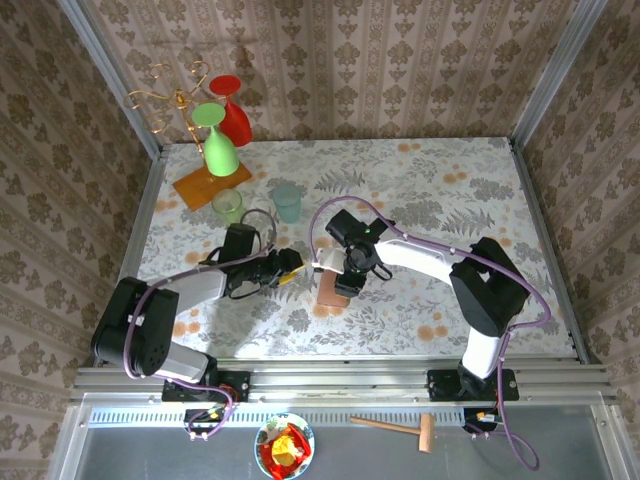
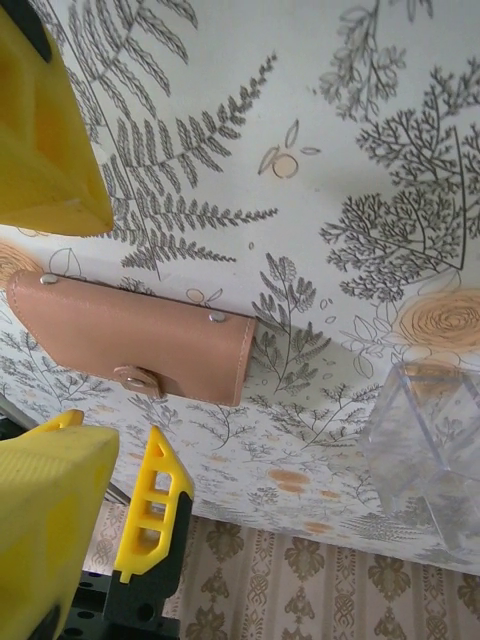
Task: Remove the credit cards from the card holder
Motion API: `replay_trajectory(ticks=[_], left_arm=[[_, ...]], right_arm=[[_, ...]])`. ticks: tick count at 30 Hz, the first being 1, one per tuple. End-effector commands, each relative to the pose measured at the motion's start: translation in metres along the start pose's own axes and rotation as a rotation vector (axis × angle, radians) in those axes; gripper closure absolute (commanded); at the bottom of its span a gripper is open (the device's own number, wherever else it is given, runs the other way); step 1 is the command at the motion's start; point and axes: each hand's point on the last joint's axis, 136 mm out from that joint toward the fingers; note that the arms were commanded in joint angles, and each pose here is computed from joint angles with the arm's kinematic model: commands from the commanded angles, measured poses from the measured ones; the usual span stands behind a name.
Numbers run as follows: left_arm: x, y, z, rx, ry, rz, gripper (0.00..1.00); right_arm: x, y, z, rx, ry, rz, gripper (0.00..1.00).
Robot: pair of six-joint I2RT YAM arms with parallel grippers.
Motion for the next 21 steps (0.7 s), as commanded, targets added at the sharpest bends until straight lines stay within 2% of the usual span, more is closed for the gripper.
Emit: replay_trajectory(ticks=[1, 21], left_arm=[[-0.007, -0.001, -0.003, -0.007, -0.001, -0.018, 0.46], [-0.017, 0.005, -0.005, -0.019, -0.020, -0.021, 0.45]], right_arm=[[-0.001, -0.001, 0.001, -0.074, 0.016, 0.007, 0.52], [0.011, 0.000, 0.011, -0.184, -0.051, 0.022, 0.44]])
Point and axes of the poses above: each hand's point on the last joint's axis, 136 mm out from that joint toward the fingers, its own x axis out along the fingers, its own y axis along the line the jaws close on, z = x × y, and after that the axes turned 5 degrees about x, right-handed
